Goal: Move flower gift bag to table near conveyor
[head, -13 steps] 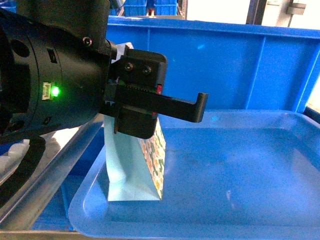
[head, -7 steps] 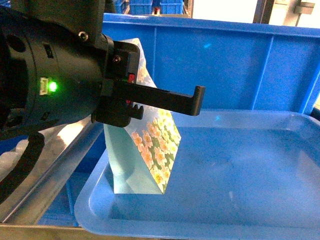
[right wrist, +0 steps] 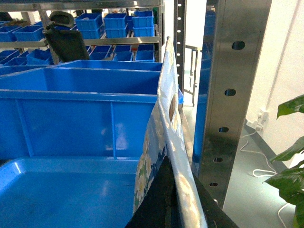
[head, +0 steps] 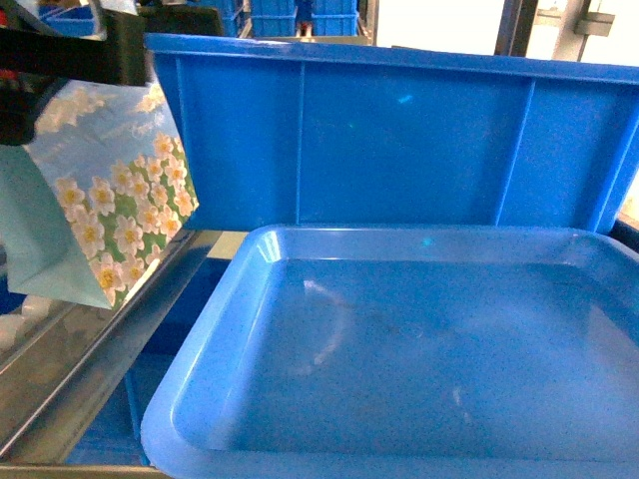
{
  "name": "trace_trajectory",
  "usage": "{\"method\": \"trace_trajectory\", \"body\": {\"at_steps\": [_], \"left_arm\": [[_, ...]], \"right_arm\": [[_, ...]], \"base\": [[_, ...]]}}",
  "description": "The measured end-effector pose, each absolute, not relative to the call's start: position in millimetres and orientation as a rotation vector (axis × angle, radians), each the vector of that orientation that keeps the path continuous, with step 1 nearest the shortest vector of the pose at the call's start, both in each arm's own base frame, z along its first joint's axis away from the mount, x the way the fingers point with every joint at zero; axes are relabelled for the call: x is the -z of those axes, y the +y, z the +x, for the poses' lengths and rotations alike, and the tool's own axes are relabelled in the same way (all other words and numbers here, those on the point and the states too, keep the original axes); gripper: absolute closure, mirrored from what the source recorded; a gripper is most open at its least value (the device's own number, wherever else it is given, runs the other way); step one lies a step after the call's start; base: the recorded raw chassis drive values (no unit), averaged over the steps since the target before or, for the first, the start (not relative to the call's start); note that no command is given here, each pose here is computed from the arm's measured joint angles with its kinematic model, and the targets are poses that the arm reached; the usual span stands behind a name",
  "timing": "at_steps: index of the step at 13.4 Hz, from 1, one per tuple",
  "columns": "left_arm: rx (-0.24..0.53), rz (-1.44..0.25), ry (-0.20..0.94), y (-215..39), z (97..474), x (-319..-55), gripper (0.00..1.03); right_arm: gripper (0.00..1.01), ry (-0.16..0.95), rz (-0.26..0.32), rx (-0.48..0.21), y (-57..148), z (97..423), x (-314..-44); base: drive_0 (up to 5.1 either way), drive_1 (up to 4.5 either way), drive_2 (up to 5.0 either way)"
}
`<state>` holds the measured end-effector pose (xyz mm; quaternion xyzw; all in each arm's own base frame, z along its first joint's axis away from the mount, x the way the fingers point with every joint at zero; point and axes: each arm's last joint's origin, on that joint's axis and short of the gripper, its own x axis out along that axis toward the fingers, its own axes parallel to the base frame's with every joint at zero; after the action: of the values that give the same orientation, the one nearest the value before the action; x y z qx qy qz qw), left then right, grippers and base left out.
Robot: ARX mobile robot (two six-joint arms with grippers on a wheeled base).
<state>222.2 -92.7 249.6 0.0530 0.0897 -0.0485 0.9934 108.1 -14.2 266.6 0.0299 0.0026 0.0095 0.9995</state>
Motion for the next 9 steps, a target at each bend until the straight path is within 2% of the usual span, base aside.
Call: {"method": "trace_trajectory", "body": {"at_steps": [4, 6, 9], "left_arm": [[0.049, 0.071, 0.054, -63.1, 197.7, -273.6, 1.01], [-0.001, 0.064, 0.055, -45.5, 180.4, -269.4, 1.01], [-0.063, 0.052, -0.006, -15.7, 142.8, -260.6, 1.01]], "right_arm": [[0.99, 0.005, 0.06, -0.019, -14.2, 108.1, -266.7], [0.99, 0.005, 0.06, -0.019, -14.2, 108.1, -266.7], [0.99, 0.004, 0.06, -0.019, -14.2, 108.1, -266.7]], "base": [[0.0, 0.0, 0.0], [0.0, 0.0, 0.0], [0.0, 0.0, 0.0]]}}
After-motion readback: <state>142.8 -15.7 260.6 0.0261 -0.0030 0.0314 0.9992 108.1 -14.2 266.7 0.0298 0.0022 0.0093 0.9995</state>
